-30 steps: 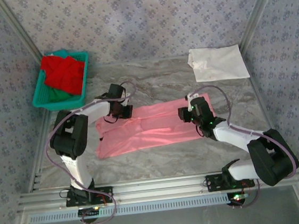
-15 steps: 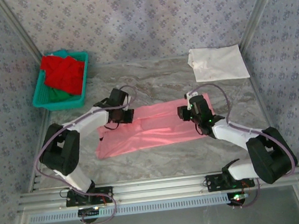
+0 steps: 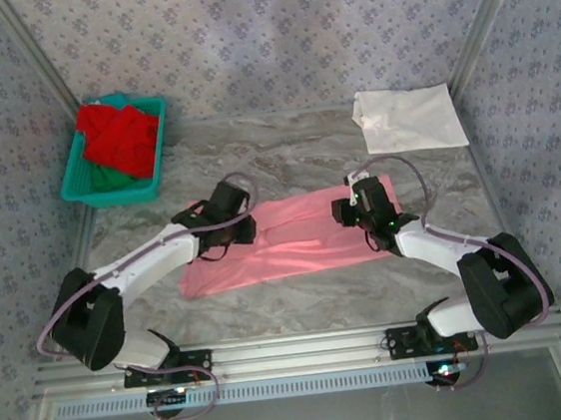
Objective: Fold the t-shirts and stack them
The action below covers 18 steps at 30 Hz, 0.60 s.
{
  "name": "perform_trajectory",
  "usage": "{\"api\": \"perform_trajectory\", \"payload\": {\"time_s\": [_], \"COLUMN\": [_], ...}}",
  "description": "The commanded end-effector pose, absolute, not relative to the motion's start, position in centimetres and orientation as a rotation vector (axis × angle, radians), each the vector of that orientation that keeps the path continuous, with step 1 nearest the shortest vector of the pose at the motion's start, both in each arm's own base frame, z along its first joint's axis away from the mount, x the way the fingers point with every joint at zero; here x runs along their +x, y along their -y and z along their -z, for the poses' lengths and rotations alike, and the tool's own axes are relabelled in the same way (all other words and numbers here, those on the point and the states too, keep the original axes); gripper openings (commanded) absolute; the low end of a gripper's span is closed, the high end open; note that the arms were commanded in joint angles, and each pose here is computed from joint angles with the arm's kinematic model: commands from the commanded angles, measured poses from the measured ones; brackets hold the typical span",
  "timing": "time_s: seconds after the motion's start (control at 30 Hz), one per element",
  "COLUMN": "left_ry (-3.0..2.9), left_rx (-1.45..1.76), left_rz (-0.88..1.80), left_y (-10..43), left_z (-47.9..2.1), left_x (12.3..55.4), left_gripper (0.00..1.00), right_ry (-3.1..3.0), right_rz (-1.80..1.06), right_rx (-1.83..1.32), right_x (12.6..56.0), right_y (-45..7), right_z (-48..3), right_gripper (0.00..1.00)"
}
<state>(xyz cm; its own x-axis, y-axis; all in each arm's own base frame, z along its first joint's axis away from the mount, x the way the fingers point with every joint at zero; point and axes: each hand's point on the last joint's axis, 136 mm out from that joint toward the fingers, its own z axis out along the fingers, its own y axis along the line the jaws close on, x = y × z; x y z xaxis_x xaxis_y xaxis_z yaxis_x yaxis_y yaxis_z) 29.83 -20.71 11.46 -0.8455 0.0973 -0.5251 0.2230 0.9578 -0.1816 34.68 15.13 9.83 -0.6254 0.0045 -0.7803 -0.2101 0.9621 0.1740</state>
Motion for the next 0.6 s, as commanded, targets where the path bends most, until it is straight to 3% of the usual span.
{"api": "perform_trajectory", "payload": {"time_s": [0.0, 0.33, 0.57], "left_ry": [-2.618, -2.656, -2.547], "left_rx": [0.075, -0.134, -0.208], "left_rz": [0.220, 0.177, 0.246], "left_y": [16.9, 12.3, 10.5], "left_z": [-10.9, -7.2, -8.7], "left_x": [31.4, 32.4, 36.8], "left_gripper": [0.25, 0.33, 0.28], "right_ry": [-2.229, -2.218, -2.390], "right_rz": [-0.323, -0.366, -0.553], "right_rx": [-0.140, -0.126, 0.093], "right_x": [35.1, 35.5, 38.1], "right_y": [-15.3, -15.0, -12.3], "right_z": [-10.4, -10.7, -8.9], "right_gripper": [0.43, 0.44, 0.37]}}
